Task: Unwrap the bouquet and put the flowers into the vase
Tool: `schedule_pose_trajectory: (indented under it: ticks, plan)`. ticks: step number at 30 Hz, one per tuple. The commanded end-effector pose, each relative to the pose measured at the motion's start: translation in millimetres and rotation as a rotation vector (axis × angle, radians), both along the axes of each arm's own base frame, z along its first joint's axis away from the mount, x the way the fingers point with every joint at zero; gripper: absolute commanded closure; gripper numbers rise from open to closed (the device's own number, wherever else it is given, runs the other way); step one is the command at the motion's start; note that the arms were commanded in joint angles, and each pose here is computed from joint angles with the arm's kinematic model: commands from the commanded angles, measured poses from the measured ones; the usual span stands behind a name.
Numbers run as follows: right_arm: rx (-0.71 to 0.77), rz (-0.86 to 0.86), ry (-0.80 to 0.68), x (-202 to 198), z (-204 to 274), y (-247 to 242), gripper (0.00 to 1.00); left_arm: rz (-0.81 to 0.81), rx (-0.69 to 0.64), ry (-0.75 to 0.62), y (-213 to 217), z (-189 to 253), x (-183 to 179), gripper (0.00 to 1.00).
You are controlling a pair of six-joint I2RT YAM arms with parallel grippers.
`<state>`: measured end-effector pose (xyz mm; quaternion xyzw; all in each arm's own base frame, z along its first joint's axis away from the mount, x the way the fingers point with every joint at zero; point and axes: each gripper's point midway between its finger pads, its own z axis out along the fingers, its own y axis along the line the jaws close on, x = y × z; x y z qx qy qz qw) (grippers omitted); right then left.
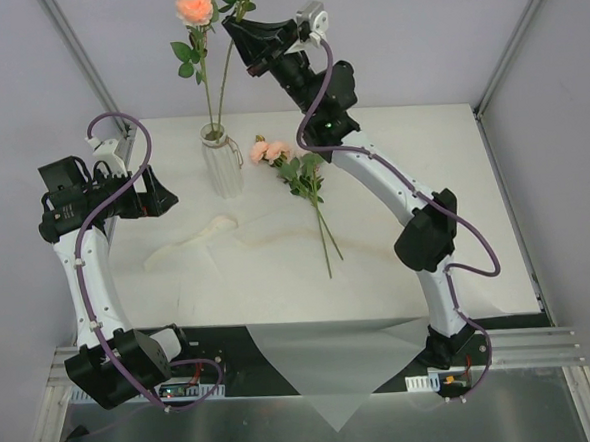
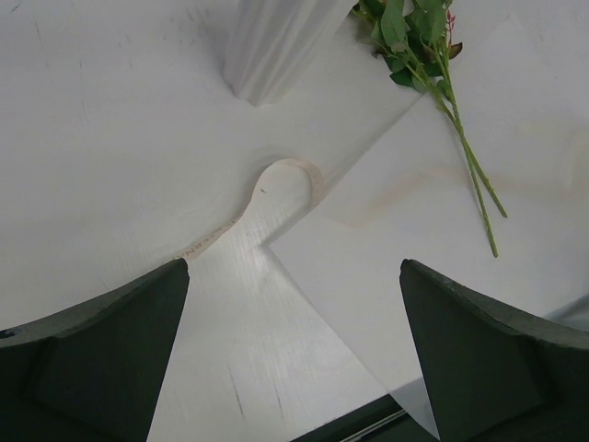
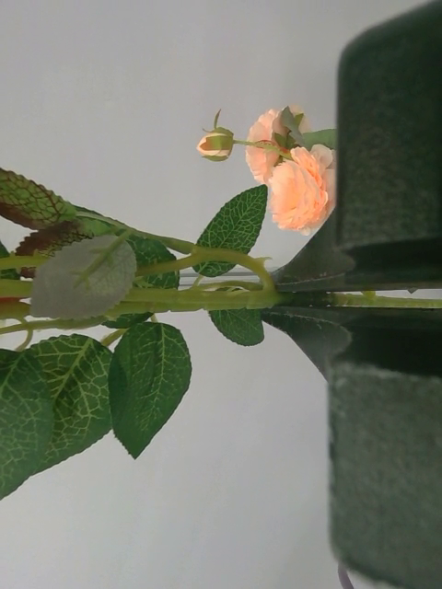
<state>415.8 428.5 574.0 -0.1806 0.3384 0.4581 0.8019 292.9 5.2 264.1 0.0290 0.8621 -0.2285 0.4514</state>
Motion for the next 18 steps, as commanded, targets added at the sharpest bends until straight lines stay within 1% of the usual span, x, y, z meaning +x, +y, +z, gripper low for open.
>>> schedule_pose_trajectory:
  ticks: [1, 2, 7, 10, 18]
  plan:
    - [0.094, 0.036, -0.100, -36.9, 47.5, -29.7, 0.99, -0.015, 0.001, -0.019, -1.2, 6.1, -2.2, 0.01]
    - [0.084, 0.041, -0.093, -36.4, 43.4, -28.8, 0.99, -0.019, -0.002, -0.016, -2.4, 5.5, -2.4, 0.01]
    - [0.081, 0.055, -0.108, -48.1, 52.0, -37.2, 0.99, -0.022, -0.011, -0.013, -3.3, 5.0, -2.1, 0.01]
    - [0.092, 0.101, -0.095, -57.4, 57.6, -39.5, 0.99, -0.022, -0.009, -0.015, -3.6, 4.7, -2.8, 0.01]
    - [0.114, 0.109, -0.118, -66.5, 71.5, -46.3, 0.99, -0.026, -0.014, -0.017, -4.2, 5.8, -2.8, 0.01]
